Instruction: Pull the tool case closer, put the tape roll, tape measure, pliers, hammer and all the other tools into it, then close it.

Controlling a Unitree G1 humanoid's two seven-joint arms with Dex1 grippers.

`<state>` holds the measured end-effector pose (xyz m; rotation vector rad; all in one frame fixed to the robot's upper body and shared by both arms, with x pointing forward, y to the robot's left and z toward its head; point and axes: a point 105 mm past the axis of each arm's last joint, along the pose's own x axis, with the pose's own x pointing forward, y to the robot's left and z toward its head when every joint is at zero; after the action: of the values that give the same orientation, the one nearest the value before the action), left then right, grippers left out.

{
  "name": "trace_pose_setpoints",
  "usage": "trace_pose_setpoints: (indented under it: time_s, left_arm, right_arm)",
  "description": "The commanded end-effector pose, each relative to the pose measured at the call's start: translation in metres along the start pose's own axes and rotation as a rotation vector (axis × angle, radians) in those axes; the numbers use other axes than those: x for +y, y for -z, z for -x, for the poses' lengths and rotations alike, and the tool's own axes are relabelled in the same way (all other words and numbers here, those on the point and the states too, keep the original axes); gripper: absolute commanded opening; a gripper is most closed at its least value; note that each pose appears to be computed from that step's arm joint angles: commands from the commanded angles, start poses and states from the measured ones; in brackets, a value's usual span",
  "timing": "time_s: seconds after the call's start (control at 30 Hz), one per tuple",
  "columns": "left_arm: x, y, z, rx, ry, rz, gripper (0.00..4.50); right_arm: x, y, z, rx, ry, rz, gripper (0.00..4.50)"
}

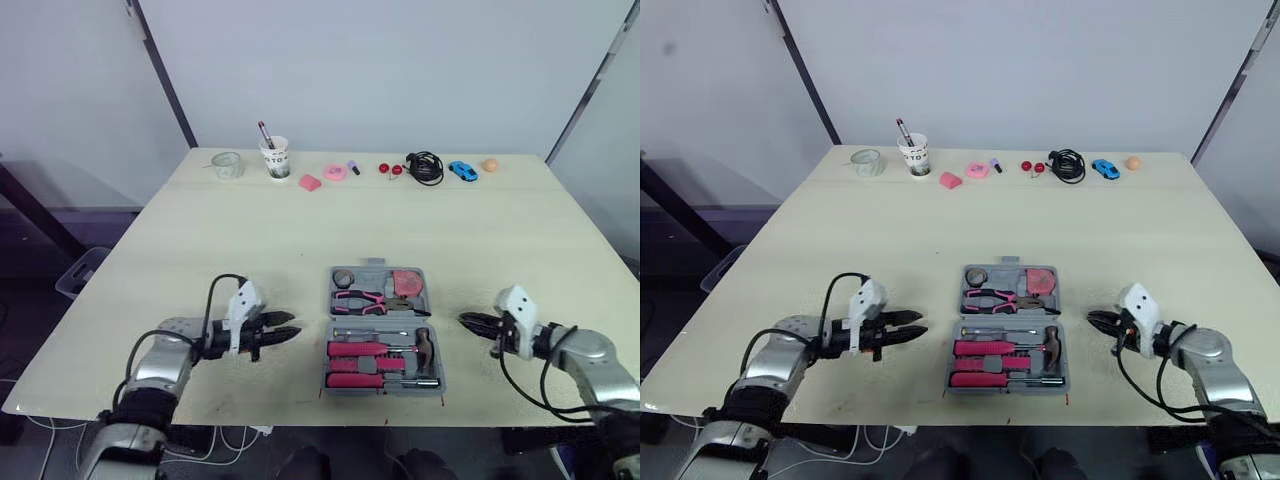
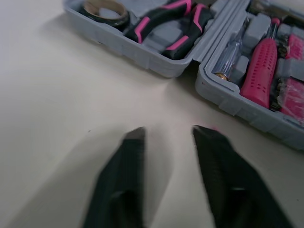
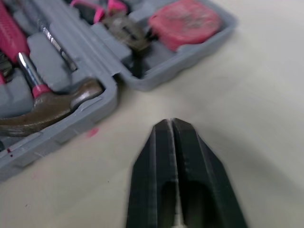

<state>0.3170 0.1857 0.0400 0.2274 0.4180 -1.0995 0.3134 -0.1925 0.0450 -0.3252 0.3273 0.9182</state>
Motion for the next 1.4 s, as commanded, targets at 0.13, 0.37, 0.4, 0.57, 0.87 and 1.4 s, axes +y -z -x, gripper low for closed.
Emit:
trace_pose_setpoints:
  time_s: [0.13, 0.37, 0.4, 0.57, 0.87, 1.4]
  left_arm:
    - [-0.001, -0.002, -0.010, 0.049, 0.074, -0.029, 0.04]
    - [-0.001, -0.001, -0.024, 0.077, 0.094, -0.030, 0.04]
    - [-0.001, -0.001, -0.025, 0.080, 0.097, -0.033, 0.04]
    - [-0.001, -0.001, -0.033, 0.088, 0.107, -0.031, 0.04]
    - [-0.005, -0.003, -0.044, 0.097, 0.142, -0.029, 0.04]
    - [-0.004, -0.006, -0.067, 0.084, 0.119, -0.046, 0.04]
  right_arm:
    - [0.006, -0.008, -0.020, 0.009, -0.055, 0.058, 0.00]
    - [0.010, -0.012, -0.035, -0.006, -0.071, 0.082, 0.00]
    - [0.011, -0.012, -0.036, -0.007, -0.074, 0.084, 0.00]
    - [0.013, -0.014, -0.041, -0.013, -0.083, 0.088, 0.00]
    - [0.017, -0.013, -0.043, -0.011, -0.101, 0.092, 0.00]
    - [0.023, -0.013, -0.046, -0.011, -0.127, 0.090, 0.00]
